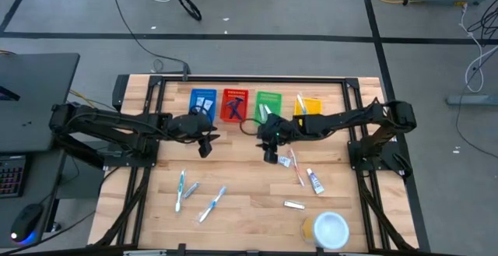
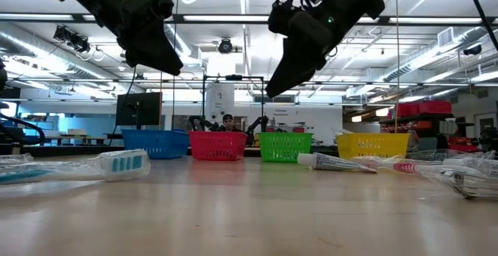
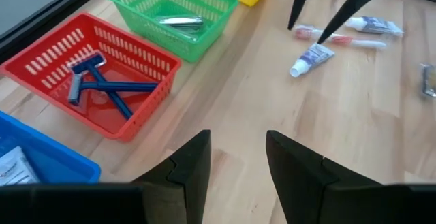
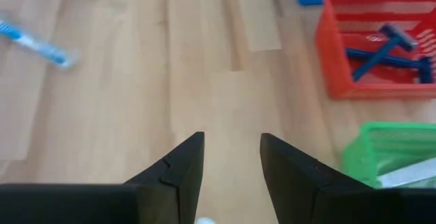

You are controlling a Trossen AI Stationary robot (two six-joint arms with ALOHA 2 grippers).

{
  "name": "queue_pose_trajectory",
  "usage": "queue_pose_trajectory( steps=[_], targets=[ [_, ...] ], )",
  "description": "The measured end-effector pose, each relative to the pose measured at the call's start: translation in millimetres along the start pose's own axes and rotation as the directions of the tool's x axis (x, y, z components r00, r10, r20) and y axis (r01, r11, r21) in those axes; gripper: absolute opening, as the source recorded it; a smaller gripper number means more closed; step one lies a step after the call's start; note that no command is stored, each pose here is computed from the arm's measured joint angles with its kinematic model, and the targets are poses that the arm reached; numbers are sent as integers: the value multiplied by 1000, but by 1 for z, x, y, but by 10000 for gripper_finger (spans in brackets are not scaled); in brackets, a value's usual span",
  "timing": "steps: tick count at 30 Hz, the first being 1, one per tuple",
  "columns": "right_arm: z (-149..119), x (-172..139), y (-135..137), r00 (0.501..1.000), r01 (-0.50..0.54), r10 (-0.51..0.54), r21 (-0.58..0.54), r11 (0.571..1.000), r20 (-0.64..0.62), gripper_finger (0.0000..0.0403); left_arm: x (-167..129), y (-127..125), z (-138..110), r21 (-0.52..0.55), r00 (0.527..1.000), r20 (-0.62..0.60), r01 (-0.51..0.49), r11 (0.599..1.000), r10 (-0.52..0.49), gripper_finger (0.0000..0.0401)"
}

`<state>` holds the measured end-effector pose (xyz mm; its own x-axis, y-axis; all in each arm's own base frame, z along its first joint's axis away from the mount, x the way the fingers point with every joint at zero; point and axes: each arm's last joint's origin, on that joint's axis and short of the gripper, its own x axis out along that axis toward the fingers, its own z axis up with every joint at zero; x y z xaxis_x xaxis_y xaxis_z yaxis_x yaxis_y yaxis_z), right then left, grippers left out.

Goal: Pick & Place Travel size toiletries
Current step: Put the orange toothbrush into the yellow bin

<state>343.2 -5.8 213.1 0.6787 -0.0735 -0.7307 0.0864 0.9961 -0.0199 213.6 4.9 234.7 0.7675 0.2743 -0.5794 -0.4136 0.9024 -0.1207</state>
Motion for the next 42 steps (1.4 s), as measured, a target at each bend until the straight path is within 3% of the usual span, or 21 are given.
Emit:
queue_pose_trajectory(
  steps=[7,9,12,16,19,23,42],
  targets=[
    [-2,-1,14,1000,-27,27,-10,1000,-14,152,-2,-6,-2,-33,1000,-1,24,999,-24,150],
    [-5,-1,15,999,-25,27,40,999,-46,152,-2,-6,-2,-43,1000,-1,26,999,-26,150],
    [-16,-2,14,988,13,18,200,980,-153,152,-2,-6,-2,-52,1000,0,23,998,-23,150],
    [-35,-7,13,936,155,-2,408,900,-352,152,-2,-6,-2,-52,1000,6,9,999,-8,150],
    [-49,-14,19,870,247,13,459,853,-492,152,-2,-5,-2,-48,1000,12,-6,999,7,150],
    [-61,-23,32,799,324,25,466,823,-601,152,-2,-5,-2,-43,1000,13,-9,999,9,150],
    [-106,-2,35,821,339,43,548,765,-569,152,-2,-5,1,-59,999,42,-23,998,26,150]
  ],
)
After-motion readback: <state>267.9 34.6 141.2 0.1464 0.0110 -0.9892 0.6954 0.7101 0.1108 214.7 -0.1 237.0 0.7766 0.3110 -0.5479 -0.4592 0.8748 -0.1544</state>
